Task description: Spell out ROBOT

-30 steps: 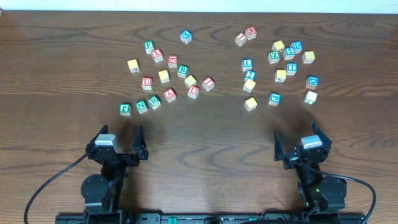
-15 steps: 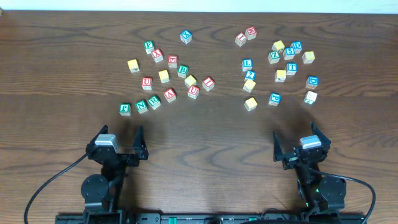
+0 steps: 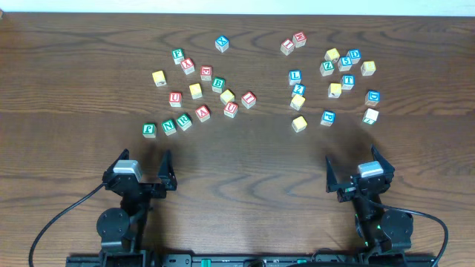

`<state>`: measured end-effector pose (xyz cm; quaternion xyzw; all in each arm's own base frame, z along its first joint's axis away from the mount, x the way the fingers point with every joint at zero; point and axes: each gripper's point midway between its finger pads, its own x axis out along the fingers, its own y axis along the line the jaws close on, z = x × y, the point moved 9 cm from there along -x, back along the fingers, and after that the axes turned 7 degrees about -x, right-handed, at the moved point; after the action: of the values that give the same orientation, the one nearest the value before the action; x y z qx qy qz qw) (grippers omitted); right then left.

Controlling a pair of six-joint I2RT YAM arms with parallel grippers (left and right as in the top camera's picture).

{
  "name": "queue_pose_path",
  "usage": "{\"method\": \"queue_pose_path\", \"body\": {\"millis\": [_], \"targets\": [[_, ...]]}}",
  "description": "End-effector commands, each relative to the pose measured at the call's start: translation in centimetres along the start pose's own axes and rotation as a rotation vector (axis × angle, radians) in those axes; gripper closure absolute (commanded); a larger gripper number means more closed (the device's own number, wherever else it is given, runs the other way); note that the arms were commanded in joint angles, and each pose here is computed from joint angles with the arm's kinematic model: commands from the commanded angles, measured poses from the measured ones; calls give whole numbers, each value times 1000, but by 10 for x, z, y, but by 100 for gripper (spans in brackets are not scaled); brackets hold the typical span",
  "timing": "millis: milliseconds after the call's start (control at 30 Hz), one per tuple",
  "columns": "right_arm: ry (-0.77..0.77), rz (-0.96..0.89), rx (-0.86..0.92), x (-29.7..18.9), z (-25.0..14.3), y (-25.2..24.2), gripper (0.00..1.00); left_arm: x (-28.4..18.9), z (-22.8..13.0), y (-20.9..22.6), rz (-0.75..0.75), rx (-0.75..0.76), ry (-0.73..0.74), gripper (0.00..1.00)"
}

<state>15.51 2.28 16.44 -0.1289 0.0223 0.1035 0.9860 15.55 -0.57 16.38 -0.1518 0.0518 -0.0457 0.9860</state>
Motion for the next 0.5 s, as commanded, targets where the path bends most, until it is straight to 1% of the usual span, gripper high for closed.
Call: {"method": "queue_pose_path", "body": {"millis": [0, 300, 467], "targets": [[1, 1, 11, 0, 0, 1, 1, 0, -10, 2, 3, -10, 49, 0], [1, 1, 11, 0, 0, 1, 1, 0, -10, 3, 3, -10, 51, 0], [1, 1, 11, 0, 0, 1, 1, 0, -4, -1, -23, -6, 31, 0]]}}
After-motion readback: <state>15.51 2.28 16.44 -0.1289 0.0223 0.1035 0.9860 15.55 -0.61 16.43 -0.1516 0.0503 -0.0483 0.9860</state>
